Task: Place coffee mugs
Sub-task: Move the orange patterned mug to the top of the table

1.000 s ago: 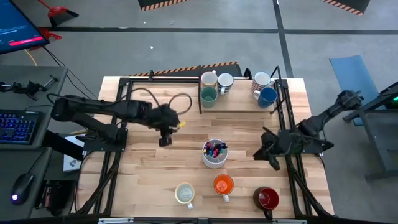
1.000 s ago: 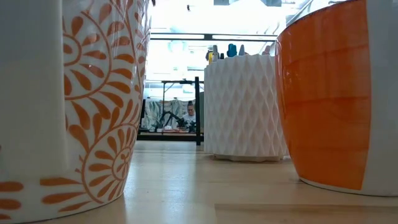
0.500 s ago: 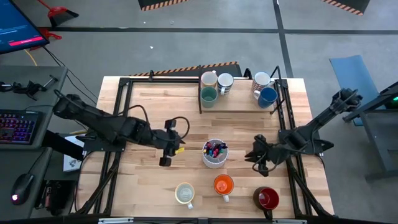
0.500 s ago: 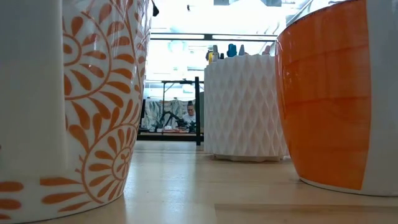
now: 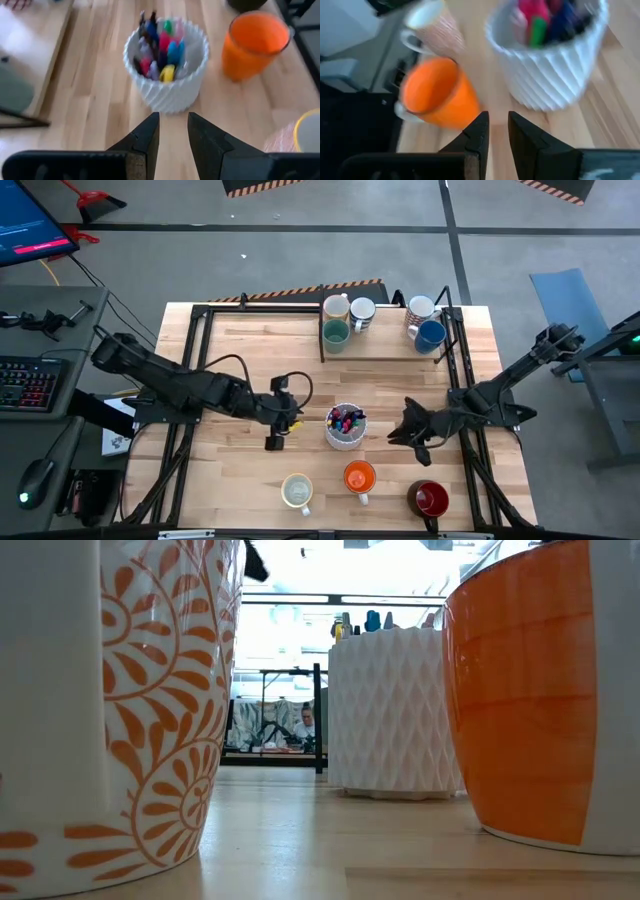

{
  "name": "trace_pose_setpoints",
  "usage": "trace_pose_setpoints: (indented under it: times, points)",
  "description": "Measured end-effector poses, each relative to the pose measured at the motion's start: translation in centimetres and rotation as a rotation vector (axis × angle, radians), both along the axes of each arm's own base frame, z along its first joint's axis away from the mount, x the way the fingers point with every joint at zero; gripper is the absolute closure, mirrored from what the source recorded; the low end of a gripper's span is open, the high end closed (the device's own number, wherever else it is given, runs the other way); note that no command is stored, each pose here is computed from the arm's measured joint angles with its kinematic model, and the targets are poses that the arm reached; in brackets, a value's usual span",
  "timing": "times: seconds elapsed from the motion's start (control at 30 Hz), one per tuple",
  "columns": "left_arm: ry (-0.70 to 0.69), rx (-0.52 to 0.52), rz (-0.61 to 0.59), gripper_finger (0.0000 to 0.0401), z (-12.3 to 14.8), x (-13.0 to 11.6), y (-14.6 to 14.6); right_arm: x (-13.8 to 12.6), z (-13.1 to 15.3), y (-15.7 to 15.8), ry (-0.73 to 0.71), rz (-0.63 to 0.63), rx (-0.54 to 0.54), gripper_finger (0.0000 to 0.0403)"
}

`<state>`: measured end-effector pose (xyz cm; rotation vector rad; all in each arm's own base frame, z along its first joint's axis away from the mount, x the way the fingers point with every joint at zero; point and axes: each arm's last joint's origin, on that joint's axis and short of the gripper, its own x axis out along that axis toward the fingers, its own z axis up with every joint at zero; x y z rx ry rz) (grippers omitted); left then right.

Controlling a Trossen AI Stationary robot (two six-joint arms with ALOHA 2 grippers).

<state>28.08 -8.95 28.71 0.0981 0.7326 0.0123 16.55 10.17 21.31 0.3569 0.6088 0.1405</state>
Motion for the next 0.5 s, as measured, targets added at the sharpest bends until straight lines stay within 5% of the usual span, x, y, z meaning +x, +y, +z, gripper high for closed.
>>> trace_pose_setpoints:
  times: [0.5]
  points:
    - [-0.078, -0.094, -0.079, 0.0311, 0.5, 0.7, -1.0, 0.3, 1.9, 1.3, -0.164, 0.095, -0.011, 0.0344]
